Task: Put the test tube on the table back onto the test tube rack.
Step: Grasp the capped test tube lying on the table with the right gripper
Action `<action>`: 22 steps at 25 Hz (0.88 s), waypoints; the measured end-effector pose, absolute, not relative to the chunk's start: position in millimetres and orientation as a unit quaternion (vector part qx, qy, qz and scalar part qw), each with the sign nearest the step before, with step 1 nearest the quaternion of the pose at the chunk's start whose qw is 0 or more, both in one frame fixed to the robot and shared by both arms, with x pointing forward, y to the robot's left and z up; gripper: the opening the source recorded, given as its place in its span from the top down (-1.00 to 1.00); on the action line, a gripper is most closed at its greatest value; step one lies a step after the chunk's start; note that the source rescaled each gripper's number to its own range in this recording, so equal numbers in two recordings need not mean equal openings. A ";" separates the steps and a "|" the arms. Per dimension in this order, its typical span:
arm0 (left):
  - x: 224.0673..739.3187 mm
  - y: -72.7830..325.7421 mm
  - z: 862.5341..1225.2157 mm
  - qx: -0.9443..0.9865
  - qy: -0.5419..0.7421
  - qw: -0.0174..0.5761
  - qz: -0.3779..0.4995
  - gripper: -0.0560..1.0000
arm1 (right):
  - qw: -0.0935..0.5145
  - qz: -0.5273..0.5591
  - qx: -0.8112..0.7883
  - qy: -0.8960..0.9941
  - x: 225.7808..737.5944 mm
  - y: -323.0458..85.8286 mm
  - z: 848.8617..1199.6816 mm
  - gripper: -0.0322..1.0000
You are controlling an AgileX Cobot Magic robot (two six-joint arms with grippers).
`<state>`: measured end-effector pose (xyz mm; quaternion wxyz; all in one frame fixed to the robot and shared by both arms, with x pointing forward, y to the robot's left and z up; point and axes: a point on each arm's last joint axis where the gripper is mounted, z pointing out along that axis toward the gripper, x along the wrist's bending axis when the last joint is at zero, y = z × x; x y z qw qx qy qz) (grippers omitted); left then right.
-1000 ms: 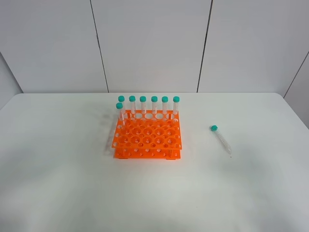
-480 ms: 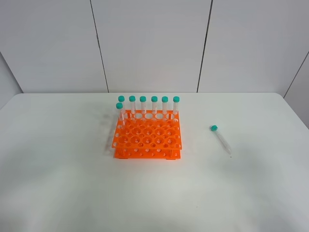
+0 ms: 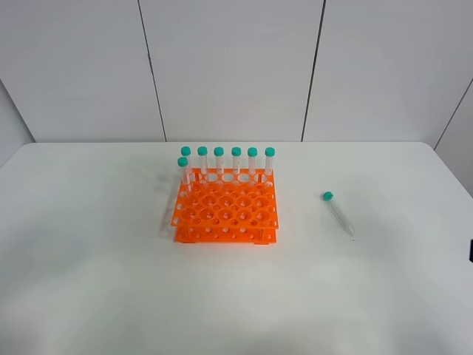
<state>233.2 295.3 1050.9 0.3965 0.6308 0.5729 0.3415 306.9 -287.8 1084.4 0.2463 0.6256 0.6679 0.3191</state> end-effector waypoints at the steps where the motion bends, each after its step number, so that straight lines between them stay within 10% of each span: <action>1: 233.2 295.3 1050.9 0.631 0.573 0.396 0.341 -1.00 | 0.233 0.307 0.632 0.673 317.4 -287.2 1086.1 -1.00; 22: 233.2 295.3 1050.9 0.631 0.573 0.396 0.341 -1.00 | 0.048 0.061 0.666 0.742 534.3 -284.5 1007.8 -1.00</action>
